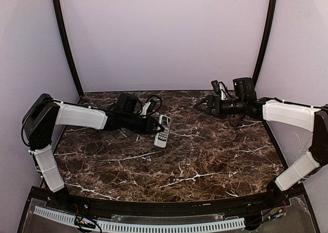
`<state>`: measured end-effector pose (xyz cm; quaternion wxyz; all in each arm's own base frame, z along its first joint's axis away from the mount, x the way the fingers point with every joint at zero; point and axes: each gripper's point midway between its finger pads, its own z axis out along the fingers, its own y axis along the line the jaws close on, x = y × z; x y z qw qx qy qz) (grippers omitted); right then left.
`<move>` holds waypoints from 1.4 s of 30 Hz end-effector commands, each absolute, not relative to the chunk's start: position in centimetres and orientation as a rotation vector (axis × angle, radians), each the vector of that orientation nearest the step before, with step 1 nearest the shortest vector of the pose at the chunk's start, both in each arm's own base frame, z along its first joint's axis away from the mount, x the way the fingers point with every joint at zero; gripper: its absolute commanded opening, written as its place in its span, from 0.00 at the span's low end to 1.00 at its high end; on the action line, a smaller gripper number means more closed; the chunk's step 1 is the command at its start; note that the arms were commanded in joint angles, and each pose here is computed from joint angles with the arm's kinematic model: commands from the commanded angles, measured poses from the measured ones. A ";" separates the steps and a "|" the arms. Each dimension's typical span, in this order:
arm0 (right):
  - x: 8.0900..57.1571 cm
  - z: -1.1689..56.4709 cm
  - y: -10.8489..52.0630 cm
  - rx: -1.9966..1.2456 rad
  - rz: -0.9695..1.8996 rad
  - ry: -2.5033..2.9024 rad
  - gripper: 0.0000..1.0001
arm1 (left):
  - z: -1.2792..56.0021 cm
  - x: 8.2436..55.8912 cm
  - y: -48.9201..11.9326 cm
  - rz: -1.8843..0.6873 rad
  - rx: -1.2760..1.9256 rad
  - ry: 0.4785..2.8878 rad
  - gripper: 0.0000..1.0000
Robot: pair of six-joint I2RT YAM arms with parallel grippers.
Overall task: Load the batteries into the remote control
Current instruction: Place the remote control at the center of the board.
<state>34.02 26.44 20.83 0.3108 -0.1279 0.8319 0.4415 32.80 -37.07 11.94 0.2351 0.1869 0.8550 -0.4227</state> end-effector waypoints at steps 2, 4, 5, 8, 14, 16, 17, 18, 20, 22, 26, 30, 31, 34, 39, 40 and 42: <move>33.5 20.7 26.2 -0.360 1.182 2.187 0.99 | 10.8 33.5 -37.2 -1.247 0.424 2.373 0.04; 33.4 20.7 26.3 -0.364 1.194 2.187 0.98 | 9.9 33.7 -37.2 -1.269 0.391 2.395 0.04; 33.3 20.6 26.3 -0.364 1.197 2.187 0.98 | 9.9 33.9 -37.1 -1.292 0.371 2.397 0.05; 33.3 20.4 26.3 -0.364 1.200 2.192 0.98 | 8.7 34.1 -37.1 -1.307 0.341 2.425 0.04; 33.1 19.8 26.4 -0.362 1.209 2.208 0.98 | 7.1 34.3 -36.7 -1.260 0.316 2.481 0.06; 33.1 19.6 26.4 -0.360 1.214 2.214 0.99 | 6.3 34.6 -36.3 -1.239 0.290 2.512 0.06; 33.1 19.5 26.4 -0.358 1.214 2.217 0.99 | 5.7 34.6 -36.1 -1.230 0.279 2.527 0.07; 33.1 19.6 26.4 -0.359 1.214 2.216 0.99 | 5.4 34.7 -35.9 -1.213 0.271 2.542 0.07; 33.0 19.5 26.4 -0.358 1.214 2.218 0.99 | 4.8 34.7 -35.6 -1.186 0.261 2.564 0.11; 33.1 19.5 26.4 -0.357 1.215 2.218 0.99 | 4.5 34.7 -35.4 -1.171 0.255 2.577 0.14; 33.1 19.4 26.5 -0.356 1.218 2.221 0.99 | 4.1 34.9 -35.1 -1.149 0.247 2.600 0.19; 33.1 19.5 26.5 -0.358 1.222 2.220 0.99 | 3.7 35.0 -34.7 -1.113 0.243 2.618 0.23; 33.1 19.4 26.5 -0.357 1.221 2.221 0.98 | 3.6 34.9 -34.6 -1.100 0.240 2.627 0.25; 33.1 19.4 26.5 -0.358 1.223 2.222 0.98 | 3.3 35.0 -34.3 -1.079 0.242 2.637 0.29; 33.3 19.9 26.6 -0.364 1.224 2.198 0.99 | 2.8 35.0 -33.8 -1.020 0.236 2.668 0.39; 33.3 19.9 26.7 -0.368 1.224 2.194 0.98 | 2.8 35.0 -33.7 -1.012 0.242 2.670 0.42; 33.3 19.9 26.6 -0.365 1.223 2.196 0.98 | 2.7 35.0 -33.4 -0.984 0.242 2.687 0.45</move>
